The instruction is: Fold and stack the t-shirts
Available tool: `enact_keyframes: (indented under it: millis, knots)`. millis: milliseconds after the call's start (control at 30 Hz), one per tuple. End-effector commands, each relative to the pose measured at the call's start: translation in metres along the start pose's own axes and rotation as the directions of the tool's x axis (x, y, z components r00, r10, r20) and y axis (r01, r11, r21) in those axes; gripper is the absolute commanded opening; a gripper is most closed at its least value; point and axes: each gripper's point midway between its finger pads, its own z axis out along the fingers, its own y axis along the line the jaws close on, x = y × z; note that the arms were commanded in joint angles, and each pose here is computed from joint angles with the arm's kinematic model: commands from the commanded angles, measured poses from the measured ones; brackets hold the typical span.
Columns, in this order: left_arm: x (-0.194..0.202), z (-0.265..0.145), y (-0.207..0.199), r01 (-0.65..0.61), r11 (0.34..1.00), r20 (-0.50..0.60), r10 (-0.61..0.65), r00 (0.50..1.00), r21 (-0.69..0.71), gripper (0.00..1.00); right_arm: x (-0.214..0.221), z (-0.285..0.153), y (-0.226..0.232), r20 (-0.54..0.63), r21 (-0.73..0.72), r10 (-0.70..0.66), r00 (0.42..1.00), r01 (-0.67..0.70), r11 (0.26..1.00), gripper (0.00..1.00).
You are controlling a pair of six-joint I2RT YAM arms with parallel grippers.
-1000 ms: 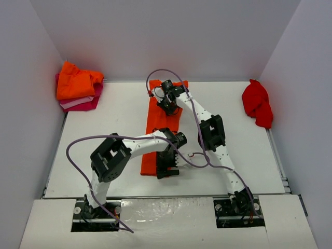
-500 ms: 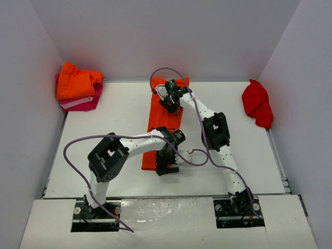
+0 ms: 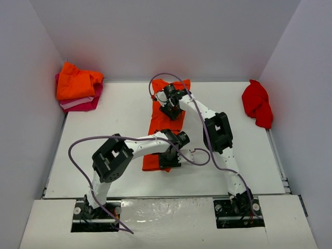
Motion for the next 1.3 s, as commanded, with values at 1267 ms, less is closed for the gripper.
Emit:
enact_keyframes:
  millis: [1267]
  knots:
    - [0.015,-0.147,-0.062,-0.191,0.969,0.04,0.187,0.981,0.156,0.0,0.149,-0.053,0.186,-0.246,-0.602,-0.363,0.899,0.152,0.784,0.15]
